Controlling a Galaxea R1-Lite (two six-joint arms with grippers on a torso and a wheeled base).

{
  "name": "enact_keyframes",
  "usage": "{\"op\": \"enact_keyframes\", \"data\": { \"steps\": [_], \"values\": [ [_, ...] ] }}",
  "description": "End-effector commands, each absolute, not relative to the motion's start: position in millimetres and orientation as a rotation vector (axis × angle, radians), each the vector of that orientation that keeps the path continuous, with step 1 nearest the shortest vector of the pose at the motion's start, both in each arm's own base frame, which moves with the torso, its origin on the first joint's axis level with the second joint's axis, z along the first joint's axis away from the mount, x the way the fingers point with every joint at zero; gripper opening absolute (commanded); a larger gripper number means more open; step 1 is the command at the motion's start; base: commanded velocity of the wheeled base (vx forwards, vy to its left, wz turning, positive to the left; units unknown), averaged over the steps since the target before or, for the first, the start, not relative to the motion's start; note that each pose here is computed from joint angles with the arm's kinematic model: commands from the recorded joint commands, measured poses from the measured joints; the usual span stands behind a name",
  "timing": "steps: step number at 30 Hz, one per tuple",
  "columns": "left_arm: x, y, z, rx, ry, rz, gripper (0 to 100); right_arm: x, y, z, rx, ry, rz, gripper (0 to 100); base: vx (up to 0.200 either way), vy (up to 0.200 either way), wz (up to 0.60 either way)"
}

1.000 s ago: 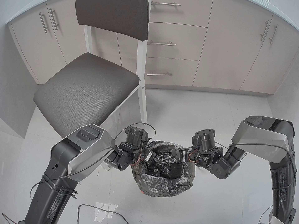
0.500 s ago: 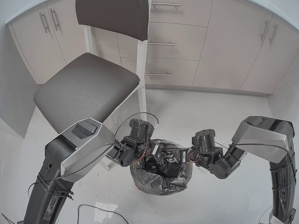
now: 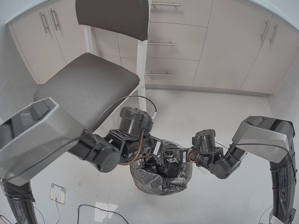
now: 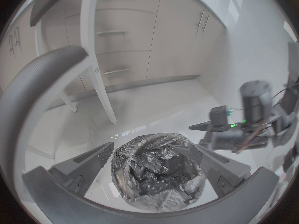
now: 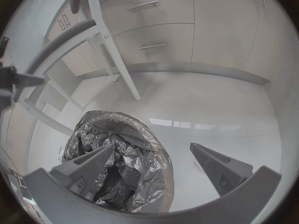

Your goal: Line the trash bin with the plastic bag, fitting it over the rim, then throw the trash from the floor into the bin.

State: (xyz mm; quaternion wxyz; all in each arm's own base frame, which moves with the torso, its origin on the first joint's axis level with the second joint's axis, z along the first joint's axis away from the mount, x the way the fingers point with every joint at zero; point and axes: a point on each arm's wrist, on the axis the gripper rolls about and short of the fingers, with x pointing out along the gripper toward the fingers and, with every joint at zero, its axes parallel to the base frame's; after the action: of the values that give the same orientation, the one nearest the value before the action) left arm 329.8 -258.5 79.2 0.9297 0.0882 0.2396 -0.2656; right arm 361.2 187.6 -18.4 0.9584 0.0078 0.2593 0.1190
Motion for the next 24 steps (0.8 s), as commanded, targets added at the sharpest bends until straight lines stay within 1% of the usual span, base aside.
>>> {"op": "enact_keyframes", "data": {
  "steps": [1,2,4,5,6,7,8,9,11,12,14,18,20,22,23,24],
  "values": [
    [265.6,-223.5,147.2,0.115,0.397,-0.592,100,362.9,187.0,-19.5,0.007,0.524,0.239,100,0.000,0.000,0.00],
    [236.6,-193.3,149.5,0.098,0.417,-0.578,100,364.5,184.2,-15.1,0.006,0.512,0.231,100,0.000,0.000,0.00],
    [219.4,-168.6,145.0,0.053,0.437,-0.539,100,367.2,179.2,-7.0,-0.003,0.491,0.223,100,0.000,0.000,0.00],
    [218.2,-166.6,144.7,0.048,0.438,-0.535,100,367.2,179.2,-6.4,-0.004,0.489,0.224,100,0.000,0.000,0.00],
    [205.6,-143.0,143.9,-0.028,0.432,-0.474,100,371.0,172.0,1.5,-0.008,0.468,0.209,100,0.000,0.000,0.00],
    [205.6,-143.0,143.9,-0.028,0.432,-0.474,100,371.0,172.0,1.5,-0.008,0.468,0.209,100,0.000,0.000,0.00],
    [196.5,-118.4,144.6,-0.113,0.411,-0.384,100,374.3,165.2,9.3,0.003,0.449,0.192,100,0.000,0.000,0.00],
    [190.2,-101.7,145.1,-0.151,0.391,-0.319,100,377.5,159.1,14.9,0.011,0.435,0.177,100,0.000,0.000,0.00],
    [180.0,-77.4,148.1,-0.174,0.351,-0.222,100,384.3,149.6,23.7,0.027,0.407,0.152,100,0.000,0.000,0.00],
    [180.0,-77.4,148.1,-0.174,0.351,-0.222,100,384.3,149.6,23.7,0.027,0.407,0.152,100,0.000,0.000,0.00],
    [157.1,-41.0,158.3,-0.173,0.256,-0.086,100,401.8,125.9,49.2,0.065,0.322,0.084,100,0.000,0.000,0.00],
    [116.3,-11.4,168.1,-0.079,0.154,0.043,100,411.9,88.4,100.6,0.118,0.191,0.000,100,0.000,0.000,0.00],
    [99.0,-5.0,168.4,-0.061,0.149,0.086,100,415.9,85.3,104.5,0.120,0.174,-0.008,100,0.000,0.000,0.00],
    [77.2,0.4,166.8,-0.064,0.153,0.133,100,427.6,89.8,98.5,0.101,0.176,-0.005,100,0.000,0.000,0.00],
    [77.2,0.4,166.8,-0.064,0.153,0.133,100,427.6,89.8,98.5,0.101,0.176,-0.005,100,0.000,0.000,0.00],
    [54.7,2.8,159.4,-0.070,0.182,0.155,100,445.1,96.4,91.0,0.060,0.174,-0.003,100,0.000,0.000,0.00]
  ]
}}
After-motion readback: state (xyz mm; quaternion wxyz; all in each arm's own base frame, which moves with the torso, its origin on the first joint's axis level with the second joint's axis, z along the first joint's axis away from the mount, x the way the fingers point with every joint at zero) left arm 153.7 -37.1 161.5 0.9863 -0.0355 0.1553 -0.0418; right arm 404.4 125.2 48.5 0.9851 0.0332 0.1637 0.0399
